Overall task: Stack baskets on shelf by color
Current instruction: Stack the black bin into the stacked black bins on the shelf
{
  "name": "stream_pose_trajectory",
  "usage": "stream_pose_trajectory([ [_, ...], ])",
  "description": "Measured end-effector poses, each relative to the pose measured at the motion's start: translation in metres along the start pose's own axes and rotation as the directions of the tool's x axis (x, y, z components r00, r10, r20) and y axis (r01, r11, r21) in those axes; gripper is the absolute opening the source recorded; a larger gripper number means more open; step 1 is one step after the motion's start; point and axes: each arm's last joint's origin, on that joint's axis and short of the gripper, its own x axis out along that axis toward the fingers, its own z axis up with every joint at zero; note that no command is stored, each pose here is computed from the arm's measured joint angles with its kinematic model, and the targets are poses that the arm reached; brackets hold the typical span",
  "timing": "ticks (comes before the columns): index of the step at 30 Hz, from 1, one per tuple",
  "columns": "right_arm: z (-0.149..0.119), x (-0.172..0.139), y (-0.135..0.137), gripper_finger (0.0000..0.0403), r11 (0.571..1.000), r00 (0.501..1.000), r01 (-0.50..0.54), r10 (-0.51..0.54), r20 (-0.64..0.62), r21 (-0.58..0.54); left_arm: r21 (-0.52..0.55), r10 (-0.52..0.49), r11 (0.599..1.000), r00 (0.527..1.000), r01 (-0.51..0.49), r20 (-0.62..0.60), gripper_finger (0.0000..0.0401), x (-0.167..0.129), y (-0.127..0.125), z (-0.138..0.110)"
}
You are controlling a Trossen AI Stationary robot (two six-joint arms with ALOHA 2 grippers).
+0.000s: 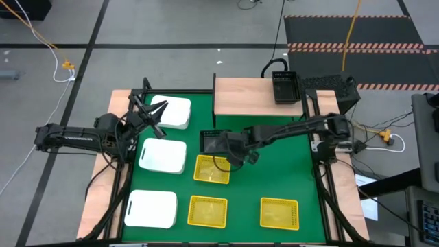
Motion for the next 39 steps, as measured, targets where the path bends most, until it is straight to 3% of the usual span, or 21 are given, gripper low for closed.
stream_pose_trajectory([
  [6, -0.014, 0.026, -0.002, 0.0112, 0.988, 0.991, -0.062, 0.044, -0.129, -0.139, 0.006, 0.000, 1.000, 1.000, 0.000, 0.000, 0.0037, 0.000, 0.000, 0.000],
  [15, -0.014, 0.044, -0.007, 0.0112, 0.970, 0.993, -0.056, 0.029, -0.118, -0.236, 0.037, -0.002, 0.999, 1.000, 0.003, -0.004, 0.0037, 0.000, 0.000, 0.000],
  [18, -0.015, 0.047, -0.009, 0.0111, 0.972, 0.993, -0.050, 0.025, -0.114, -0.230, 0.038, -0.002, 0.999, 1.000, 0.002, -0.003, 0.0037, 0.000, 0.000, 0.000],
  [21, -0.020, 0.051, -0.009, 0.0101, 0.986, 0.992, -0.065, 0.047, -0.120, -0.151, 0.039, -0.002, 0.999, 1.000, 0.002, -0.004, 0.0037, 0.000, 0.000, 0.000],
  [25, -0.022, 0.049, -0.011, 0.0052, 0.996, 0.996, -0.080, 0.078, -0.044, -0.041, 0.039, -0.003, 0.999, 1.000, 0.003, -0.004, 0.0037, 0.000, 0.000, 0.000],
  [28, -0.022, 0.043, -0.011, 0.0012, 0.996, 0.996, -0.081, 0.080, -0.036, -0.025, 0.039, -0.002, 0.999, 1.000, 0.003, -0.004, 0.0037, 0.000, 0.000, 0.000],
  [32, -0.020, 0.018, -0.013, 0.0015, 1.000, 1.000, -0.020, 0.020, 0.001, -0.005, 0.040, -0.002, 0.999, 1.000, 0.003, -0.004, 0.0037, 0.000, 0.000, 0.000],
  [36, -0.019, -0.022, -0.015, 0.0007, 0.998, 0.993, 0.065, -0.066, 0.094, 0.014, 0.041, -0.003, 0.999, 1.000, 0.003, -0.005, 0.0037, 0.000, 0.000, -0.001],
  [39, -0.020, -0.060, -0.017, 0.0007, 0.982, 0.963, 0.158, -0.176, 0.203, 0.103, 0.043, -0.003, 0.999, 1.000, 0.003, -0.005, 0.0037, 0.000, 0.000, -0.001],
])
